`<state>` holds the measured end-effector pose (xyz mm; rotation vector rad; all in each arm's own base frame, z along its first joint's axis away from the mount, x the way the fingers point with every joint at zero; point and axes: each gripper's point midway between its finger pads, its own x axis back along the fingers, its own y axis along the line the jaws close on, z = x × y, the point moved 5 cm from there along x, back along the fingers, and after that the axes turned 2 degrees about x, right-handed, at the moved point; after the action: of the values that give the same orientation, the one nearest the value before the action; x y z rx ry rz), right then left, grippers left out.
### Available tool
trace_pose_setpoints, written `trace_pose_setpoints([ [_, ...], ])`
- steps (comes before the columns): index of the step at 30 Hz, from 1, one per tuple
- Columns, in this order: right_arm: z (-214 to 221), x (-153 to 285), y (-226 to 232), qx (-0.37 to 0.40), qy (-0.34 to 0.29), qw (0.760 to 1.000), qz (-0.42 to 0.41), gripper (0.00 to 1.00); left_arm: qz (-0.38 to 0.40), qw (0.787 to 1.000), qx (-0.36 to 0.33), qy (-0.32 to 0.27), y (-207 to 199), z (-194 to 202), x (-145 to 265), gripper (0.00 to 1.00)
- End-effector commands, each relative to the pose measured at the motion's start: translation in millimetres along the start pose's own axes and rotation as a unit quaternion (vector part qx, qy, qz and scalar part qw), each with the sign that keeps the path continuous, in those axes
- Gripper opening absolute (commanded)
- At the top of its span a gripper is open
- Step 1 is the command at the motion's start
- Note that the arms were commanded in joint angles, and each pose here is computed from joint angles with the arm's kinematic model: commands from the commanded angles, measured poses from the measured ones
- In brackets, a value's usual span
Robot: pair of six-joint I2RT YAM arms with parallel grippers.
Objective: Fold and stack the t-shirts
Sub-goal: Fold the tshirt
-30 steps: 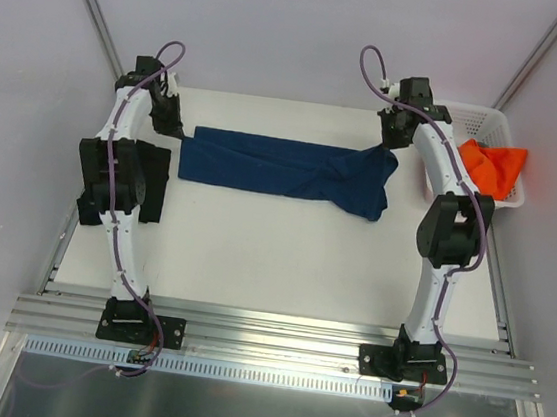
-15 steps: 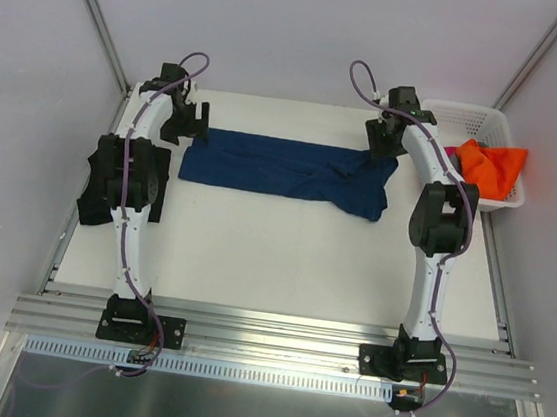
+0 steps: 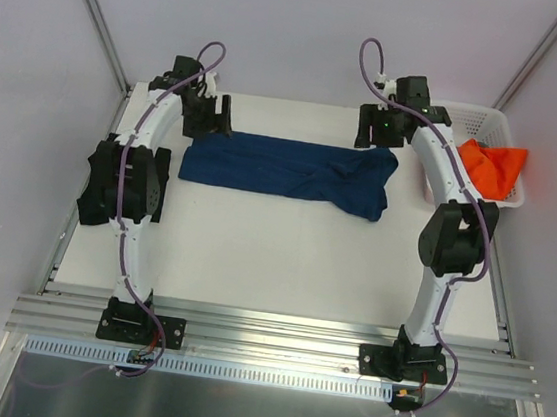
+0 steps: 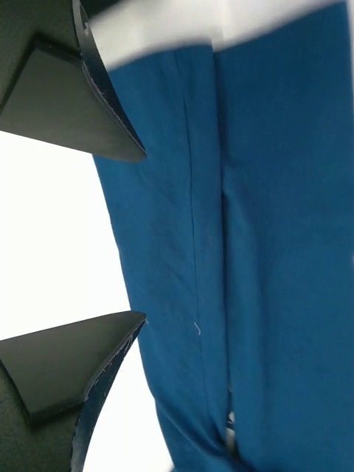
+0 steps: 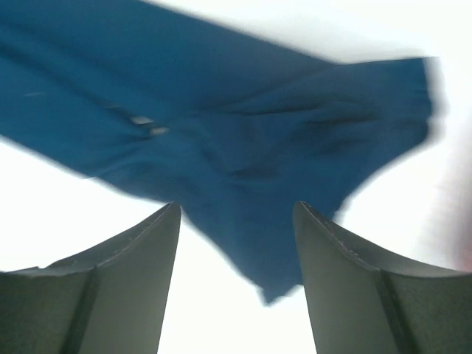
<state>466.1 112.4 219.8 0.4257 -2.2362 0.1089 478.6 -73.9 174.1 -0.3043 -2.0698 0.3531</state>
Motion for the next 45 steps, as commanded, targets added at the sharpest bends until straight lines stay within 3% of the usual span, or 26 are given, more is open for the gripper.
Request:
trace_pose_setpoints([
  [1,13.3,-6.7,53.0,-0.081,0.037,0.984,-0.153,0.66,0.035,0.999,0.008,0.041,-9.5,14.5,-24.1,0.83],
  [5,19.7,-27.7,78.7,-0.132,0.067,0.96,-0.236,0.65,0.036,0.997,0.003,0.062,-13.5,26.8,-34.9,0.82],
  [8,27.0,-44.5,84.6,-0.15,0.086,0.952,-0.253,0.64,0.036,0.997,-0.002,0.073,-15.8,35.2,-37.2,0.82],
  [20,39.1,-73.4,77.6,-0.158,0.11,0.952,-0.237,0.64,0.03,0.995,-0.012,0.09,-21.6,47.8,-45.3,0.82],
  [36,18.3,-112.1,26.5,-0.067,0.063,0.992,-0.087,0.65,0.035,0.994,-0.008,0.105,-32.5,60.8,-40.9,0.82],
  [45,-43.0,-90.4,24.5,0.024,-0.046,0.998,-0.037,0.66,0.037,0.993,-0.008,0.115,-36.5,71.3,-37.5,0.82],
])
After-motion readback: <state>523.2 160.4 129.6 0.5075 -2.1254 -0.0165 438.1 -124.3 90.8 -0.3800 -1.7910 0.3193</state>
